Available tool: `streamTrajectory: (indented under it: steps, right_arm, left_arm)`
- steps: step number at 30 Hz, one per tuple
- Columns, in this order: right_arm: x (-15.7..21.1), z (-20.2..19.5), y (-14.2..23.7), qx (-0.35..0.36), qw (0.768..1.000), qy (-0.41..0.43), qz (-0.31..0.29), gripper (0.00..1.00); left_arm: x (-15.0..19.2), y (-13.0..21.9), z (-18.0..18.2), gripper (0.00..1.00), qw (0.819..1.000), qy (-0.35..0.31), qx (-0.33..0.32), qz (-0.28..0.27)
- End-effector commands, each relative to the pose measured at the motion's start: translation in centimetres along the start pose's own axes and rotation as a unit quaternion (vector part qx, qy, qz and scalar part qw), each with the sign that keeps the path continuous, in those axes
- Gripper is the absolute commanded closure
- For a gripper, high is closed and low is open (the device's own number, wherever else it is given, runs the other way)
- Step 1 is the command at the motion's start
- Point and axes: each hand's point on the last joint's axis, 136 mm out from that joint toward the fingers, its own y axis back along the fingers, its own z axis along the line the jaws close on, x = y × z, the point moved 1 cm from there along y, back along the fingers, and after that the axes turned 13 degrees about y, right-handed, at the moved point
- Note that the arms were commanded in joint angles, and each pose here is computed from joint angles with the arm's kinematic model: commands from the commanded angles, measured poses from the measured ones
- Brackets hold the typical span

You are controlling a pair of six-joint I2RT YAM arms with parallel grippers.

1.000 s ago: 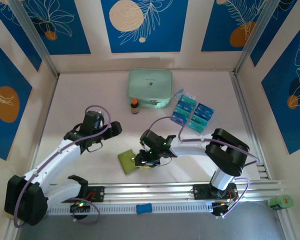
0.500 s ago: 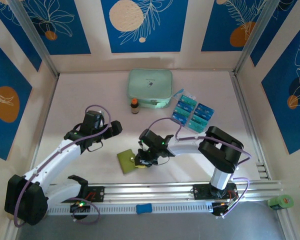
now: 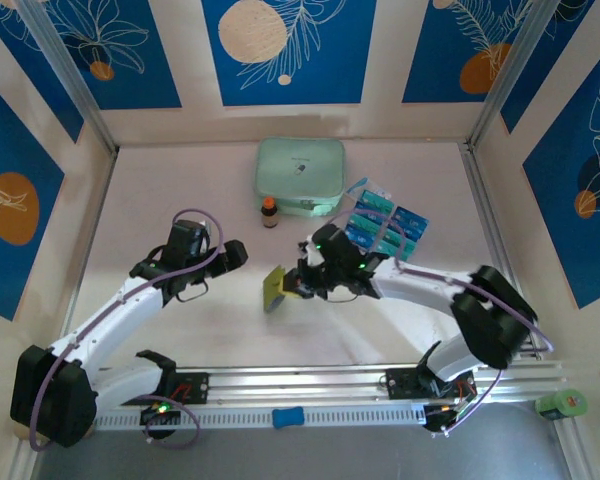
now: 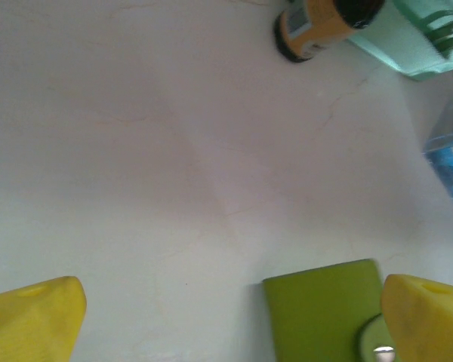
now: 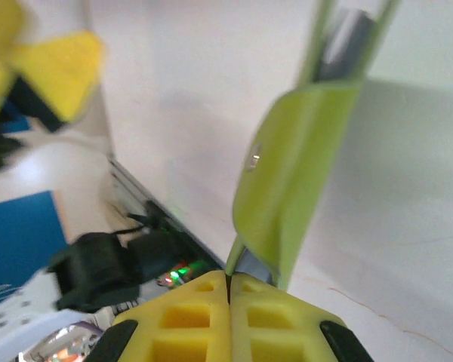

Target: Put the credit cards into the card holder

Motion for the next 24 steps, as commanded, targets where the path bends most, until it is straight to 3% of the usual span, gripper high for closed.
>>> streamTrajectory:
  steps: [1, 10, 17, 24]
  right_arm:
    - [-1.2, 1.9, 3.2, -0.025, 0.999, 0.021, -0.029, 1.00]
    - [-5.3, 5.9, 9.8, -0.079, 0.988, 0.044, -0.126, 1.00]
    - [-6.5, 8.0, 10.6, -0.130, 0.979, 0.039, -0.153, 1.00]
    - [-7.1, 9.9, 10.3, -0.162, 0.974, 0.041, -0.156, 1.00]
  left_arm:
    - [0.0, 0.4, -4.2, 0.00, 0.995, 0.024, 0.093, 0.018]
    - [-0.5, 1.3, -9.3, 0.00, 0.970, 0.094, 0.219, 0.049]
    - [-1.1, 1.9, -11.5, 0.05, 0.944, 0.147, 0.289, 0.056]
    - [-0.9, 1.7, -12.3, 0.11, 0.931, 0.171, 0.316, 0.061]
